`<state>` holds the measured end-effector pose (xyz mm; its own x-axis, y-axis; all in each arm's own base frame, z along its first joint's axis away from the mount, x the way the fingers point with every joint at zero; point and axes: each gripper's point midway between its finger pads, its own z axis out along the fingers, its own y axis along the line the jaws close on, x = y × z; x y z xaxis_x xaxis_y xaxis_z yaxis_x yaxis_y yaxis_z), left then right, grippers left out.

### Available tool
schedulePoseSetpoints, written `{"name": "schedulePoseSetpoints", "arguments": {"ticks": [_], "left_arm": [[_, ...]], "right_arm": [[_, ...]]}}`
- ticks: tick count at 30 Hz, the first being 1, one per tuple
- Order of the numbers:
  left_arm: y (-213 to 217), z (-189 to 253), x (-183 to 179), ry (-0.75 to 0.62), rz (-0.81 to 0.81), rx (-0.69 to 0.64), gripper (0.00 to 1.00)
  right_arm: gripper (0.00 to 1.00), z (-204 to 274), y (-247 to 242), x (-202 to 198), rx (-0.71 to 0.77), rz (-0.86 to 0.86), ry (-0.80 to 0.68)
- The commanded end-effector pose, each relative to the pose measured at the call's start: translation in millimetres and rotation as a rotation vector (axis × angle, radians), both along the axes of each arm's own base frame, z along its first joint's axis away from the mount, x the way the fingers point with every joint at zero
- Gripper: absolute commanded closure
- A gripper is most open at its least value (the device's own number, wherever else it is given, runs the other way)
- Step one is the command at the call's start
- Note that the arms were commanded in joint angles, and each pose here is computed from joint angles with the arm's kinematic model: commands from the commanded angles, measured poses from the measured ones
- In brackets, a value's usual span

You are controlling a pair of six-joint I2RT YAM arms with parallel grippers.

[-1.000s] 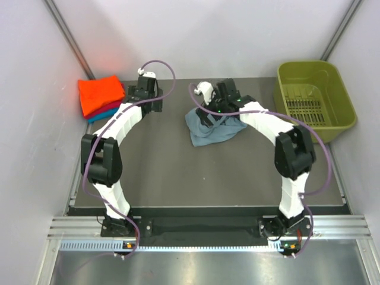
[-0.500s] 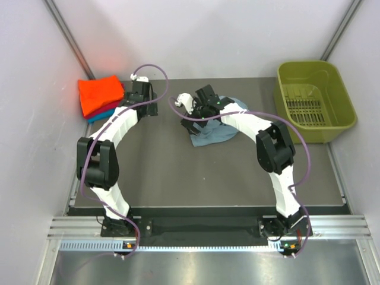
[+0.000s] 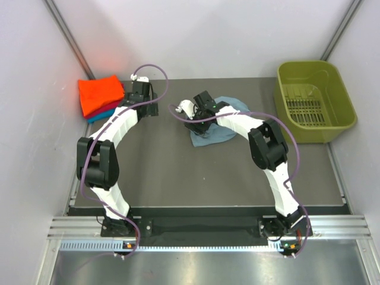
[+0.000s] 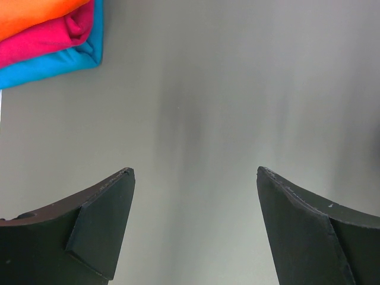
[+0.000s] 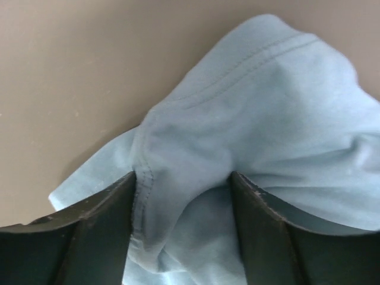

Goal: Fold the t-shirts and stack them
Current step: Flatten the tshirt out

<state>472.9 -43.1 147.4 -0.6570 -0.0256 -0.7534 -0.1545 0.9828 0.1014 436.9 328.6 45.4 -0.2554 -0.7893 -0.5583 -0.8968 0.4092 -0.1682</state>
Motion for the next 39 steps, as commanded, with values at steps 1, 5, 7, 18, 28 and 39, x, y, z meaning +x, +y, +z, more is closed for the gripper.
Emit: {"name": "schedulePoseSetpoints", "arguments": {"ticks": [1, 5, 7, 18, 28, 39], "left_arm": [[-2.0, 27.6, 4.9, -0.075, 0.007, -0.030, 0.12], [-2.0, 21.2, 3.8, -0.062, 0.007, -0.029, 0.12], [-2.9, 18.7, 4.3, -0.058, 0.011, -0.032, 0.12], [6.6, 21.0, 8.0, -0.073, 0.048, -0.010, 0.12], [27.7, 22.3, 9.8, -0.082, 0.124, -0.051, 0.13], [25.6, 18.9, 6.7, -0.076, 0.117, -0.062, 0.14]], "right_arm": [[0.38, 58.0, 10.6, 21.1, 0.067, -0.018, -0.134], [0.39, 134.8, 14.8, 38.5, 0.134, -0.016, -0.303], [0.59, 162.3, 16.4, 45.0, 0.156, -0.013, -0.368], [1.00, 307.9, 23.1, 38.2, 0.382, -0.046, -0.578], [1.00, 561.9, 22.5, -32.9, 0.854, 0.018, -1.101], [1.00, 433.3, -115.2, 37.4, 0.516, -0.360, -0.967]]}}
